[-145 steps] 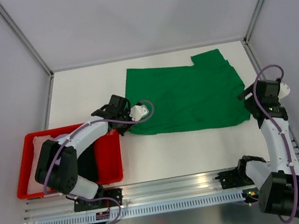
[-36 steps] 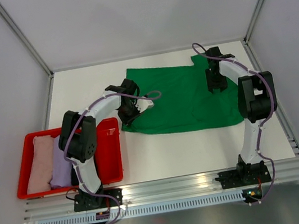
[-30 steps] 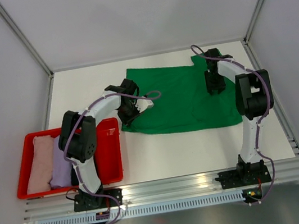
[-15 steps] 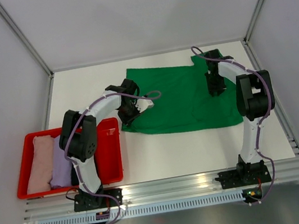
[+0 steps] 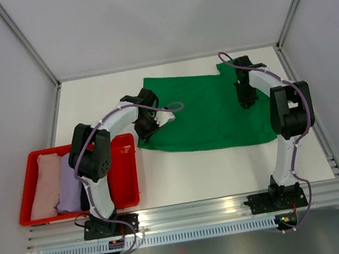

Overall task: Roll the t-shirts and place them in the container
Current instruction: Fold the tshirt

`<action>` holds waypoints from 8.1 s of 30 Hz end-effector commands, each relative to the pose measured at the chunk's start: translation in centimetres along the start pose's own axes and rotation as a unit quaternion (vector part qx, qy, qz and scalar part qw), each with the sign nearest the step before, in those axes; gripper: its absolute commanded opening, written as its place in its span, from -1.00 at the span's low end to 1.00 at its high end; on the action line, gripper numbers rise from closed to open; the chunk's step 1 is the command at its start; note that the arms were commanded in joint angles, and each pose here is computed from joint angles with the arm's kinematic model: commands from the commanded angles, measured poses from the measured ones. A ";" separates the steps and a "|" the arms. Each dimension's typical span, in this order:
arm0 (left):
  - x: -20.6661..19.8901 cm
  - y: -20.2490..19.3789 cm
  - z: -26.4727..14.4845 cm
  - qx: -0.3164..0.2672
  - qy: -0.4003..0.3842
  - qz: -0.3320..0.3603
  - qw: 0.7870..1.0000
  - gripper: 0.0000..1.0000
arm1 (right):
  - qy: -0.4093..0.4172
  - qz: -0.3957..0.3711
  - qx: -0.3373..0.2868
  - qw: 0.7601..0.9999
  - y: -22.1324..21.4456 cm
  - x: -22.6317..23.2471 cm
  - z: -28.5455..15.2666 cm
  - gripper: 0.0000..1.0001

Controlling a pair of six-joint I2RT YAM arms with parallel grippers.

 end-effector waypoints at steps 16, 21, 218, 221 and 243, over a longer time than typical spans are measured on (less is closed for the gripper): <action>3.1 0.9 -0.8 0.015 0.050 -0.004 0.999 -0.95 | -0.100 0.084 -0.107 0.986 2.1 -5.0 -7.4 -0.99; 4.2 1.2 -1.2 0.021 0.070 -0.001 0.997 -0.95 | -0.125 0.136 -0.157 0.970 2.8 -7.2 -10.4 -0.99; 3.0 3.3 1.5 -0.010 -0.057 -0.274 0.960 -0.18 | 0.003 0.091 -0.110 0.990 -1.4 0.4 -2.8 -0.58; 3.0 3.3 1.5 -0.012 -0.058 -0.274 0.960 -0.18 | 0.004 0.085 -0.105 0.991 -1.5 0.6 -2.5 -0.58; 2.9 2.8 1.4 -0.012 -0.049 -0.271 0.961 -0.18 | 0.080 0.030 -0.134 0.987 -1.4 3.5 -1.2 -0.99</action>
Point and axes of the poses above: each gripper's point midway between its finger pads, its own z axis out along the fingers, its own x axis along the line the jaws close on, y = z × x, the point moved 1 cm from there along -z, back along the fingers, and after that the axes turned 1 degree about z, right-handed, at the moved point
